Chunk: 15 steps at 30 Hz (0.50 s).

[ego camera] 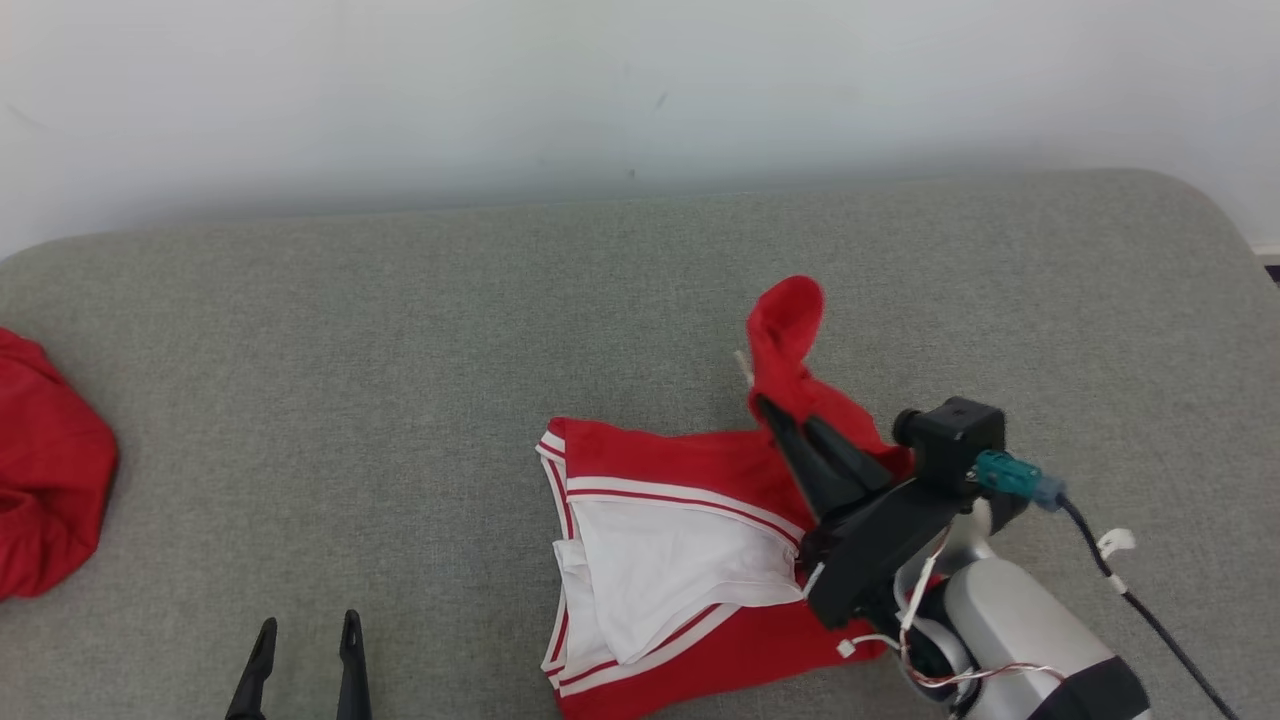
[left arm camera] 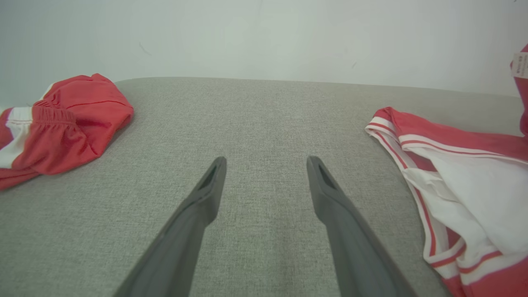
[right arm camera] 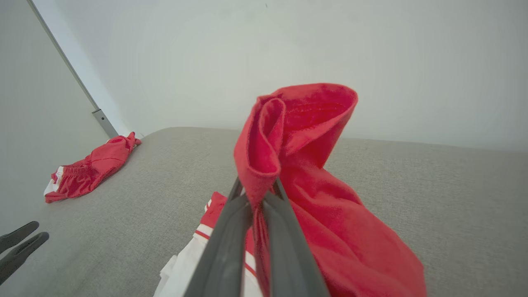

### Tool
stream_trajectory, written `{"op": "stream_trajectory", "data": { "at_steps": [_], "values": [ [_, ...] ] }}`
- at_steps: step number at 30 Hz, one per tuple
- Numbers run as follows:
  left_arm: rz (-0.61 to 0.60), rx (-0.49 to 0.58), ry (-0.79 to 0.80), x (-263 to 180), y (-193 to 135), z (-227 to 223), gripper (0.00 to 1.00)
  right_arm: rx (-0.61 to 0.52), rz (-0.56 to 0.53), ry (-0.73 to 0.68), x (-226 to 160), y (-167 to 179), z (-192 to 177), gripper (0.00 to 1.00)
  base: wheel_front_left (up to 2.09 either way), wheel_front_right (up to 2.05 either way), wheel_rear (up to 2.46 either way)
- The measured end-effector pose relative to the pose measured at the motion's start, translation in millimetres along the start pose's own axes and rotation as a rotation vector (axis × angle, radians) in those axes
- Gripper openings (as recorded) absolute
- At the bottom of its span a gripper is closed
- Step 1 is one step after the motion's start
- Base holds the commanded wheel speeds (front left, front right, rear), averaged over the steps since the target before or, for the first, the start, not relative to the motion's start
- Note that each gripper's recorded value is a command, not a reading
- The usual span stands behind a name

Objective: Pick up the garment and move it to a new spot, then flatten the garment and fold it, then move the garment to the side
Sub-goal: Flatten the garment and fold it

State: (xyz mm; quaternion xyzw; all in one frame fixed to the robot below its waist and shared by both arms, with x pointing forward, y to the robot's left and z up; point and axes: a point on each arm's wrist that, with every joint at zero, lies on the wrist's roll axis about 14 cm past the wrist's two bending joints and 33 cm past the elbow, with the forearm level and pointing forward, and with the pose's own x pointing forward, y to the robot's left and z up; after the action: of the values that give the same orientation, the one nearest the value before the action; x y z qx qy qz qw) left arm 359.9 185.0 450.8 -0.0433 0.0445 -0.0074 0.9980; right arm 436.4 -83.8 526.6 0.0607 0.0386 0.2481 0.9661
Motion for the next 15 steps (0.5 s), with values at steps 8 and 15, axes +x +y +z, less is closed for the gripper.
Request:
{"op": "stream_trajectory", "data": {
  "at_steps": [8, 15],
  "values": [
    [0.023, -0.012, 0.001, -1.7, 5.2, -0.5, 1.0, 0.064, 0.127, 0.066, 23.3, 62.3, -22.5, 0.0, 0.0, 0.0, 0.0],
    [0.048, -0.034, 0.011, -3.3, 10.7, -3.7, 1.0, 0.07, 0.184, 0.174, 37.7, 90.2, -57.4, 0.0, 0.0, 0.0, 0.0]
  ]
}}
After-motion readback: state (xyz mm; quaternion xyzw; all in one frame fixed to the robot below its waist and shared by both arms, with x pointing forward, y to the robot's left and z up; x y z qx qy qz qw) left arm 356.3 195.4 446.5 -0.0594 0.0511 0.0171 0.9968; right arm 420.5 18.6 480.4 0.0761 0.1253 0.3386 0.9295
